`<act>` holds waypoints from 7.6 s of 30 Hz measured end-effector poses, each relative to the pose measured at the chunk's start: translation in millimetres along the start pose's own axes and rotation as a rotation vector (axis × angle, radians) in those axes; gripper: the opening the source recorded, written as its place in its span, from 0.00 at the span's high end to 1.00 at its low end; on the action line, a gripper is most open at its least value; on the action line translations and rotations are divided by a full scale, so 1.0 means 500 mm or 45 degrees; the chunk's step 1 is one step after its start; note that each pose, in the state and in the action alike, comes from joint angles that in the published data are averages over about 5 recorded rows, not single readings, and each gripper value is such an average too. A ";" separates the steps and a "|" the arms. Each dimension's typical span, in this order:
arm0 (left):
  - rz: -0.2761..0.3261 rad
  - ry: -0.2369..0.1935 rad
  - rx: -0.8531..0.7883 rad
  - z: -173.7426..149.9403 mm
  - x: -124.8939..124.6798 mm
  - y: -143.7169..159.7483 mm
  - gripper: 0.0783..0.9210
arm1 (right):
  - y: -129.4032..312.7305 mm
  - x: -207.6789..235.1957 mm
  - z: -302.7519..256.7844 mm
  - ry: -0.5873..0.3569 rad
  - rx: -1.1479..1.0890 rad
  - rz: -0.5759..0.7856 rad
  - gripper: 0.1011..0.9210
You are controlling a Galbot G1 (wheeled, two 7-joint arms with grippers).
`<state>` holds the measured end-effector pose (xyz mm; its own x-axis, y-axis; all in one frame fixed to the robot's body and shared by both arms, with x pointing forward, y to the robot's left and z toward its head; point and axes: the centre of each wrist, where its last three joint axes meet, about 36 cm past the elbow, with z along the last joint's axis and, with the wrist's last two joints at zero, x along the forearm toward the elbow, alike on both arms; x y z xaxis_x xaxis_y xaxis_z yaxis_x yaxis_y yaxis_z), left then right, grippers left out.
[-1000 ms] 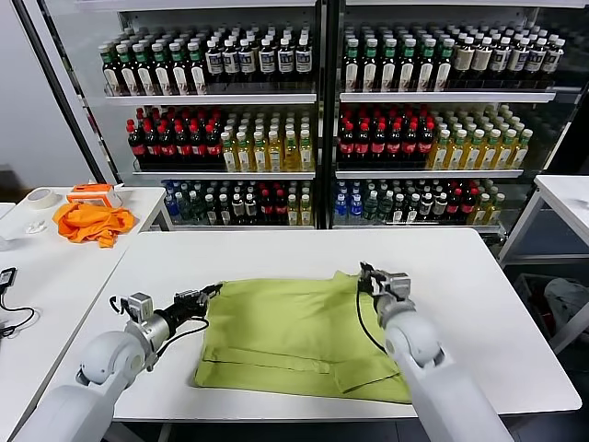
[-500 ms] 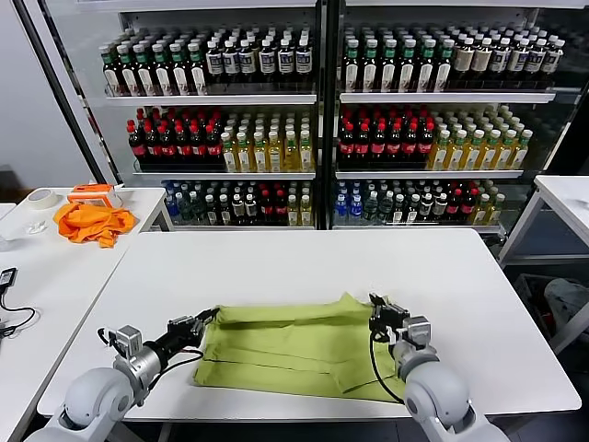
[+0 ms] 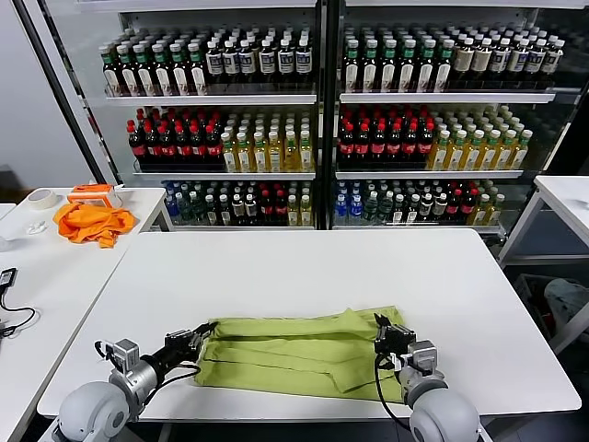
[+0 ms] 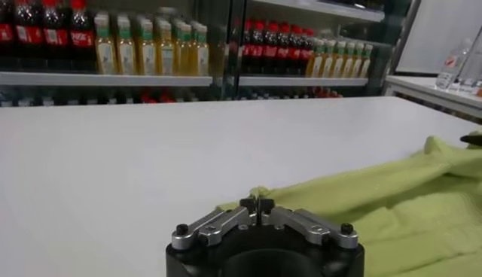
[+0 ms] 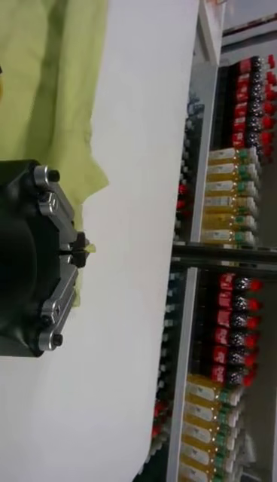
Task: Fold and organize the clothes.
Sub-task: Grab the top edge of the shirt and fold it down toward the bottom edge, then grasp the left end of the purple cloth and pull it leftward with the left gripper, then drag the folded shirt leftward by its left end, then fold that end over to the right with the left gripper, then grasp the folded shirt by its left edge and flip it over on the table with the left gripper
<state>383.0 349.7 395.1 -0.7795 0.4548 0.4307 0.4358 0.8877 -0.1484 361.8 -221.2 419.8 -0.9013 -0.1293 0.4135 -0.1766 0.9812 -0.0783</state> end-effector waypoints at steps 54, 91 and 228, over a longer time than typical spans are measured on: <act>-0.453 0.075 0.186 0.043 -0.057 -0.234 0.69 | -0.005 0.152 0.013 0.078 0.006 0.039 0.12; -0.940 -0.015 -0.353 -0.071 0.093 -0.098 0.98 | -0.029 0.156 -0.013 0.030 0.047 0.053 0.12; -0.474 -0.130 -0.316 -0.140 -0.017 -0.261 0.98 | -0.045 0.170 -0.003 0.055 0.060 0.089 0.12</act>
<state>364.4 225.1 472.8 -0.9384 0.1240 0.3225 0.2025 0.9536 0.2226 289.7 -253.8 458.0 -0.8943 -0.0537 0.4441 -0.1336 0.9795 -0.1505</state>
